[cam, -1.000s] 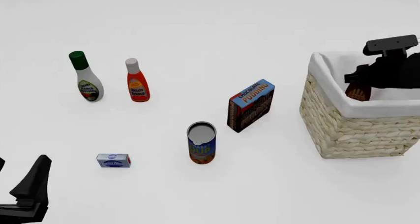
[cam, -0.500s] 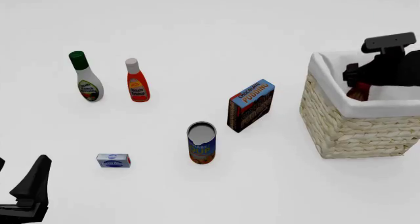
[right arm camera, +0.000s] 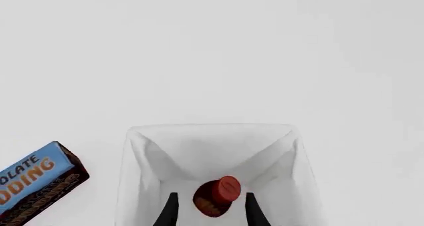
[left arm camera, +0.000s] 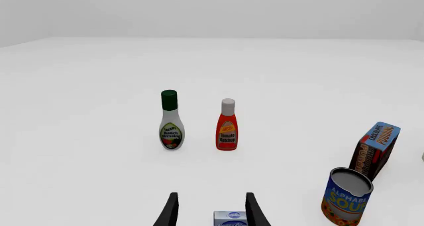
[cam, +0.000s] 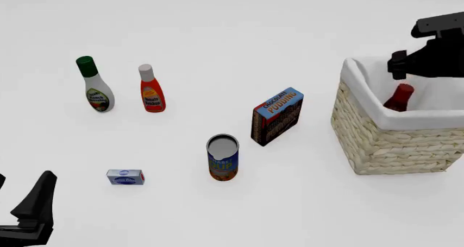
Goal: Pick the bbq sauce and place it in the basket.
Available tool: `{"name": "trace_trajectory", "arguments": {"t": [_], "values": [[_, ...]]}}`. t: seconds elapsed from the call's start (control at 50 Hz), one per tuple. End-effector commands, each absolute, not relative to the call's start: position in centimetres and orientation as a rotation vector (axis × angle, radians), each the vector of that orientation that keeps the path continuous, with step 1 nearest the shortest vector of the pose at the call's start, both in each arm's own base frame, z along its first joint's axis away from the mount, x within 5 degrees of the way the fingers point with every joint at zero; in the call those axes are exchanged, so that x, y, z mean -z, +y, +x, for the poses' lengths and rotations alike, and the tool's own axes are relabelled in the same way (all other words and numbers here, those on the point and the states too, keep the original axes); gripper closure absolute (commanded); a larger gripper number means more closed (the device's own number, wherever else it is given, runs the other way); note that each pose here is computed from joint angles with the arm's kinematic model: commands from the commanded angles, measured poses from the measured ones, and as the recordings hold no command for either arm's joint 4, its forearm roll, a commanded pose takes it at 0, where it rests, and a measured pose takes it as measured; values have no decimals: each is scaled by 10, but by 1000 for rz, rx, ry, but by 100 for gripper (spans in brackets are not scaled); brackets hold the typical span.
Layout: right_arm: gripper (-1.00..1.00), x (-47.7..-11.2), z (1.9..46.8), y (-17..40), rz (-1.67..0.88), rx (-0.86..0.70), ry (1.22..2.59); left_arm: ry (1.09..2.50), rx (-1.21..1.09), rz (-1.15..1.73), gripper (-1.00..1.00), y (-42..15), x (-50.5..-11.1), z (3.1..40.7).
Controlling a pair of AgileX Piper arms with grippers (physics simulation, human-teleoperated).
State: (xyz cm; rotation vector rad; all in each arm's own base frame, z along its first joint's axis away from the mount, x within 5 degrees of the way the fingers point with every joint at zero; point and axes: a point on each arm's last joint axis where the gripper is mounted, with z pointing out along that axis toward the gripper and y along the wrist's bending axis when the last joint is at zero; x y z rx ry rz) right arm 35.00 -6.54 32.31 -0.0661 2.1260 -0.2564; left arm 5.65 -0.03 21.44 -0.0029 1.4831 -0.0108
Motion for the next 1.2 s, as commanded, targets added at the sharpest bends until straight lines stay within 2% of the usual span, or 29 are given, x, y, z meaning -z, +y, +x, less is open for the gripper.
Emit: {"name": "trace_trajectory", "arguments": {"t": [0.02,0.8,1.2], "values": [[-100,-354,334,-60,-76,264,2080,1483,11,-3,-100,0,-214,56],[-100,-442,270,-38,-62,233,1898,1483,11,-3,-100,0,-214,56],[-100,-455,242,-26,-67,200,1842,1483,11,-3,-100,0,-214,56]]}}
